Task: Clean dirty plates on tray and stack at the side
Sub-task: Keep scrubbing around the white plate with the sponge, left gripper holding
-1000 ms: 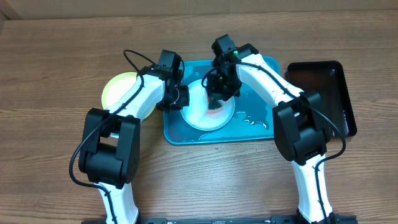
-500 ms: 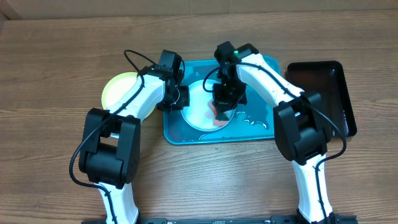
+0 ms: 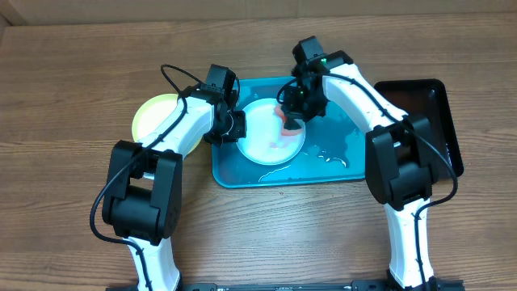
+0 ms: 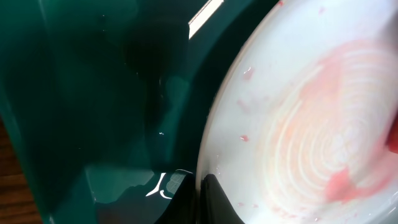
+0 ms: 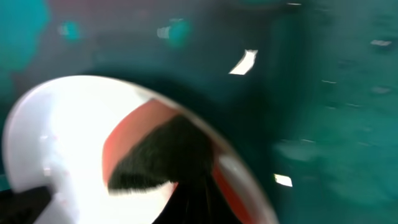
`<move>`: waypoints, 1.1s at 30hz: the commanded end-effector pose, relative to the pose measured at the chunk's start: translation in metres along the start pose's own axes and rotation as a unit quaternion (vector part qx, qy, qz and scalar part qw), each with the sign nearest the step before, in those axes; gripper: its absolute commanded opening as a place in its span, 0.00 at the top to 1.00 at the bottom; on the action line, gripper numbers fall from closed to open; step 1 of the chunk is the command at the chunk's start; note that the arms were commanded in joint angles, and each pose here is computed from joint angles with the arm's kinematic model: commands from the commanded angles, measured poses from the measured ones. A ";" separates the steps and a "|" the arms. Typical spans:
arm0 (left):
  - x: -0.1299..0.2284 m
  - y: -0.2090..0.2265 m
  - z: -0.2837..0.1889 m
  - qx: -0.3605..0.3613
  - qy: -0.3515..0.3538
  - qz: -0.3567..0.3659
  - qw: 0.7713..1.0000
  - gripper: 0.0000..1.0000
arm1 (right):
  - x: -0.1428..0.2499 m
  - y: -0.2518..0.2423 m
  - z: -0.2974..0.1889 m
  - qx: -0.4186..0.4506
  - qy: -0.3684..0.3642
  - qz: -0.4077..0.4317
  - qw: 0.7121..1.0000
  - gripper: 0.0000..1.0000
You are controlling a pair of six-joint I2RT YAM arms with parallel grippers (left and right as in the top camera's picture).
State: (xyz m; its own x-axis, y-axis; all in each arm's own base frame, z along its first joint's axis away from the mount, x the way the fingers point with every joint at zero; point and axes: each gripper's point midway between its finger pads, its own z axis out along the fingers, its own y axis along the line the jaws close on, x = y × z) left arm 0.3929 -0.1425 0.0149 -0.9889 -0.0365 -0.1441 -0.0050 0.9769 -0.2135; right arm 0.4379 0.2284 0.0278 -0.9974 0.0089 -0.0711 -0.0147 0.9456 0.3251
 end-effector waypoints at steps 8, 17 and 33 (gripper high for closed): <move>0.001 0.001 0.004 -0.006 0.006 0.005 1.000 0.96 | 0.052 0.061 0.003 -0.047 0.068 -0.045 0.996 0.96; 0.002 0.001 0.004 -0.006 0.006 0.005 1.000 0.96 | 0.071 0.021 -0.004 0.028 0.112 -0.013 0.993 0.96; 0.001 0.001 0.004 -0.006 0.006 0.005 1.000 0.96 | -0.005 -0.003 -0.010 0.001 -0.010 -0.010 1.000 0.96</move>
State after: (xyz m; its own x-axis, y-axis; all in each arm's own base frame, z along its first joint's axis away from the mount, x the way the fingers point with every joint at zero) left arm 0.3928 -0.1430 0.0150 -0.9890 -0.0359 -0.1436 -0.0041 0.9763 -0.2164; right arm 0.4347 0.2084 0.0257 -0.9992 0.0261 -0.0304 0.0155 0.9516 0.3070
